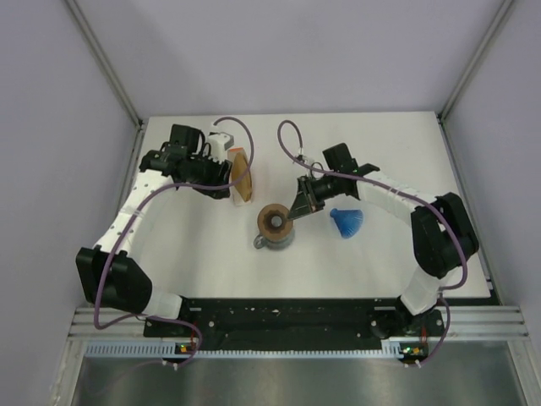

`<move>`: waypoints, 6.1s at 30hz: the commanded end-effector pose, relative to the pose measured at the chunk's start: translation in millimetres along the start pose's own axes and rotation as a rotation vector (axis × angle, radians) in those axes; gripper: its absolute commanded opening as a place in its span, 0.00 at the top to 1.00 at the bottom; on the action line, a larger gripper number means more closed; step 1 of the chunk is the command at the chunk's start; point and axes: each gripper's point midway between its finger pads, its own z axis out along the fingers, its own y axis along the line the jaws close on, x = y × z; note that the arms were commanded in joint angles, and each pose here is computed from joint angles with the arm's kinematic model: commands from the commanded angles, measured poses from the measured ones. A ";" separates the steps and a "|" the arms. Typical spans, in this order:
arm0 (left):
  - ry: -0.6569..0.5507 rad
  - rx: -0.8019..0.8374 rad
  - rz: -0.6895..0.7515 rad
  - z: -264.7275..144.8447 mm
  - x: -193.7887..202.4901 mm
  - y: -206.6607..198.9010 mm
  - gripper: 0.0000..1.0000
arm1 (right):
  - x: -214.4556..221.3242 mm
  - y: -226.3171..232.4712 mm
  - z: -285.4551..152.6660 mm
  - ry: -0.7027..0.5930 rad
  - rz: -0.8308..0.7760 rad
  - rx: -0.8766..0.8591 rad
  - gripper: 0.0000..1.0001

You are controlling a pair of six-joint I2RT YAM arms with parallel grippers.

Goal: Place the coffee filter in the dripper

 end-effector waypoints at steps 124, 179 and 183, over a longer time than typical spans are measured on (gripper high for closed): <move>-0.125 -0.013 0.112 -34.2 -16.1 -16.0 0.47 | 12.3 -120.6 -106.9 0.149 -0.956 0.853 0.81; 0.020 0.332 -0.505 36.5 -17.5 -110.6 0.78 | -37.4 1.8 20.1 0.011 0.086 0.558 1.00; 0.027 0.311 -0.510 42.7 -9.0 -108.7 0.85 | -34.1 -2.7 24.3 0.011 0.085 0.562 1.00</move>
